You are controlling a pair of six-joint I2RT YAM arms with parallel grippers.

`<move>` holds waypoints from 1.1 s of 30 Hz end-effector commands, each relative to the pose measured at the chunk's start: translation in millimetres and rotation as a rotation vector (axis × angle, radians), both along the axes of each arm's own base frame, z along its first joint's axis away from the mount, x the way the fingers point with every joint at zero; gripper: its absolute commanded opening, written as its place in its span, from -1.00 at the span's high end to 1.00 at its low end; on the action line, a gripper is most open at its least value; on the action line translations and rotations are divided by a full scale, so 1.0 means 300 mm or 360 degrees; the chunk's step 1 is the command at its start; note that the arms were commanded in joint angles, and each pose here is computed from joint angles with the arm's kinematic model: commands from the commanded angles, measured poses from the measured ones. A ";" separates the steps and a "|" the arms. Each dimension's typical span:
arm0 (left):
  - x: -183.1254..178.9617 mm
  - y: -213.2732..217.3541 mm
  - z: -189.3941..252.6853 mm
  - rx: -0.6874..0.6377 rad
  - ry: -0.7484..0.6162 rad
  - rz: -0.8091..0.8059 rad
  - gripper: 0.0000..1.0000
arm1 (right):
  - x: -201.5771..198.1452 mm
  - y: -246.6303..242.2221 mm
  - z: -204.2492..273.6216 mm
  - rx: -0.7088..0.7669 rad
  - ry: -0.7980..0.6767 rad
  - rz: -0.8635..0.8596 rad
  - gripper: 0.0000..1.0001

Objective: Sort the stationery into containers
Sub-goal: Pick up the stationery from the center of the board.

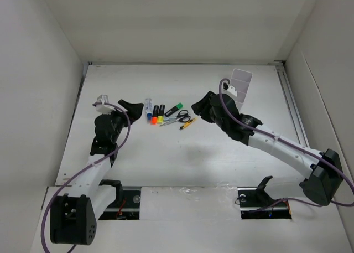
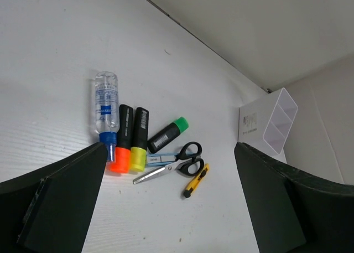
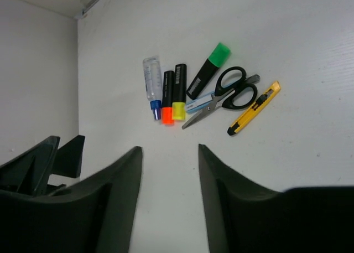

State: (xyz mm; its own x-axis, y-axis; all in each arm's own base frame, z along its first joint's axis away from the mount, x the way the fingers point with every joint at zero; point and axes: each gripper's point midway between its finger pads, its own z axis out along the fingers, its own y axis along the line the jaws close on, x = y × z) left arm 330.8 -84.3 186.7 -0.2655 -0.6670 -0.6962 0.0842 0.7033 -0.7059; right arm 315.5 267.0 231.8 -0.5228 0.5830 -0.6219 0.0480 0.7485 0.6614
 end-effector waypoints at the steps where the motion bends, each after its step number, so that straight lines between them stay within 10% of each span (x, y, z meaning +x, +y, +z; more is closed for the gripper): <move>1: 0.020 0.024 0.081 -0.0001 -0.0101 0.0069 -1.00 | 0.004 0.035 0.071 0.0139 -0.0087 0.0059 0.00; 6: 0.010 0.077 0.074 0.0110 -0.0153 0.0184 -1.00 | -0.005 0.054 0.052 0.0171 -0.0072 0.0101 0.98; 25: 0.217 0.050 0.027 0.0191 0.0044 0.0125 -1.00 | -0.006 0.019 0.006 0.0148 -0.0052 0.0026 1.00; 26: 0.226 0.051 0.001 0.0210 0.0067 0.0120 -0.89 | -0.004 0.011 -0.001 0.0132 -0.0048 0.0008 1.00; 30: 0.272 0.019 -0.013 0.0265 0.0079 0.0078 0.79 | -0.004 0.005 -0.006 0.0132 -0.0036 -0.0012 1.00; 33: 0.312 -0.015 -0.060 0.0491 0.0232 0.0155 0.52 | -0.004 0.005 -0.006 0.0132 -0.0036 -0.0012 1.00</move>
